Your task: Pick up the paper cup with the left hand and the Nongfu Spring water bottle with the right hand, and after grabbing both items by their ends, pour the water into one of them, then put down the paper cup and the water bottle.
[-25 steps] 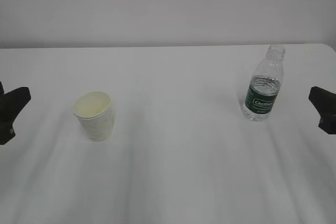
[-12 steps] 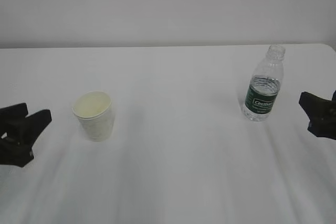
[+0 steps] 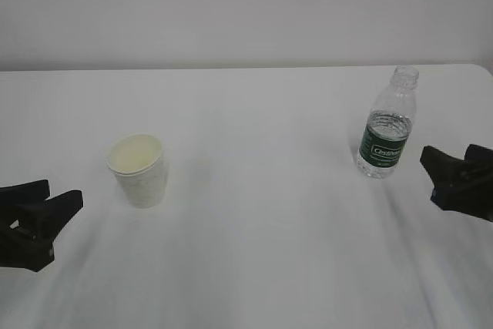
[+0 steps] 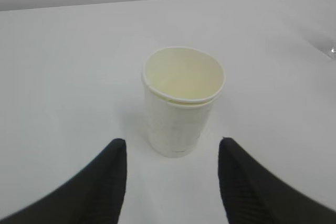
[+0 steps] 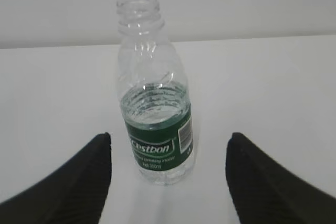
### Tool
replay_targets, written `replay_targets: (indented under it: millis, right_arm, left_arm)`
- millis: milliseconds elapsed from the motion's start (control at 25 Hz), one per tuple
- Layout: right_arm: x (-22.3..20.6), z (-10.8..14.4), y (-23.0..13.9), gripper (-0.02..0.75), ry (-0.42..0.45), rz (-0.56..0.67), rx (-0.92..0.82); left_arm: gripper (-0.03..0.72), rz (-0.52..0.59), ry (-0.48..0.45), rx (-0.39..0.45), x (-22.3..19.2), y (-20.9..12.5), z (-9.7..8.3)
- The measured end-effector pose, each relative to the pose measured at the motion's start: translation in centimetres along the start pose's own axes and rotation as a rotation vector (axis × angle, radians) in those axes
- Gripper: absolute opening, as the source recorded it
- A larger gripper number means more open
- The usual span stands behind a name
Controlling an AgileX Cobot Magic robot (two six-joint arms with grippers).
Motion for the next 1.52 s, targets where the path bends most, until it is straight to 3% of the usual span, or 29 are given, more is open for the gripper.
replay_targets:
  millis: [320, 800, 1520]
  right_arm:
    - [-0.9, -0.2, -1.4, 0.523, -0.005, 0.054, -0.007]
    - [-5.7, -0.2, -3.4, 0.655, 0.061, 0.1, 0.016]
    - [-10.0, -0.4, -3.6, 0.661, 0.096, 0.058, 0.029]
  left_arm:
    - [0.398, 0.002, -0.014, -0.007, 0.0, 0.0, -0.2]
    - [0.398, 0.003, -0.04, -0.019, 0.0, 0.0, -0.4]
    - [0.398, 0.002, -0.04, -0.019, 0.0, 0.0, -0.4]
Point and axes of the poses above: a point on each arm's last joint axis where the gripper is mounted, x pointing back along that axis away from the gripper, z along the wrist's bending axis when the last joint is at zero, y = z × x, the point moved 2 cm from there along -x, pointing out along that axis toward the gripper, and after that the axes turned 2 degrees about -x, right-handed, at the moved point
